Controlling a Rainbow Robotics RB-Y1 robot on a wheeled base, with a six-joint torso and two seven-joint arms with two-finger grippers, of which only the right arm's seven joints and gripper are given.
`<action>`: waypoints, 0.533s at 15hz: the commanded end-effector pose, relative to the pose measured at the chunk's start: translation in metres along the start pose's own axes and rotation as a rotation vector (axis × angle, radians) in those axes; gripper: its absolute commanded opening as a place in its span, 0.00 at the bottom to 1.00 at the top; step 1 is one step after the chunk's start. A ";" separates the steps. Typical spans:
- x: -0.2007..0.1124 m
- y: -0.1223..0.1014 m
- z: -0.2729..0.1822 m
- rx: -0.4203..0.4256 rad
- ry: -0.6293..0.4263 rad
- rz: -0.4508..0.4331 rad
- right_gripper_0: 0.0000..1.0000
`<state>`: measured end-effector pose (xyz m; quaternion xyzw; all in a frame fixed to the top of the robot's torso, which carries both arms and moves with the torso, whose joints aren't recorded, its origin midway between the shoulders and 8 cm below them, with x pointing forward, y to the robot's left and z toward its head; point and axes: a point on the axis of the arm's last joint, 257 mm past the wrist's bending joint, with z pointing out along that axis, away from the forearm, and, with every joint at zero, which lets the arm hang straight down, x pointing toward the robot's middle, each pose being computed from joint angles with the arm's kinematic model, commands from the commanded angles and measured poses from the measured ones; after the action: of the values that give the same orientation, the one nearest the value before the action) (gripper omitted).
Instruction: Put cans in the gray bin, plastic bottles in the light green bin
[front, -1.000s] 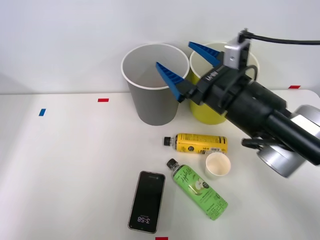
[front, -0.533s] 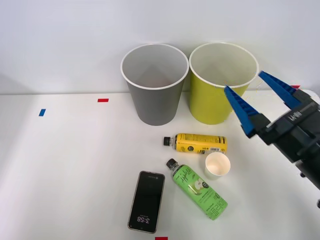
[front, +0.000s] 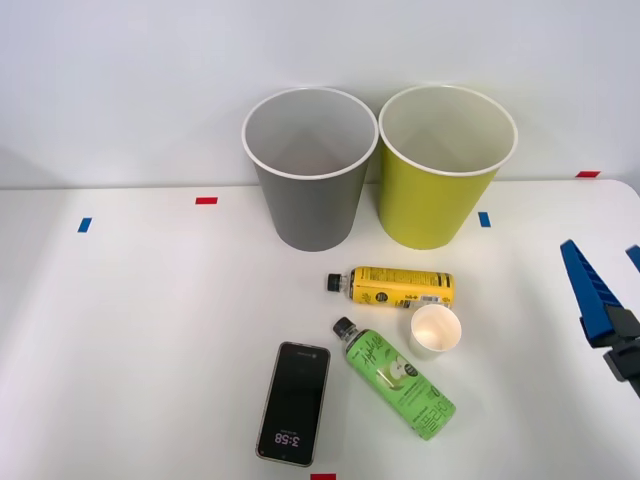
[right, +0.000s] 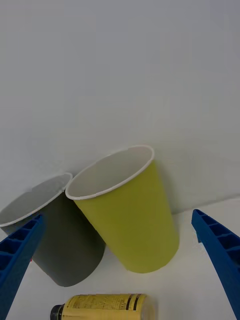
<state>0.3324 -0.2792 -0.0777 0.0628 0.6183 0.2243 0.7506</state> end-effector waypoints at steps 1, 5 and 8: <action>0.028 -0.025 -0.015 0.070 -0.037 0.064 1.00; 0.076 -0.060 -0.024 0.140 -0.095 0.119 1.00; 0.100 -0.083 -0.026 0.211 -0.115 0.154 1.00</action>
<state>0.3403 -0.3146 -0.2015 0.1922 0.5930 0.2133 0.7523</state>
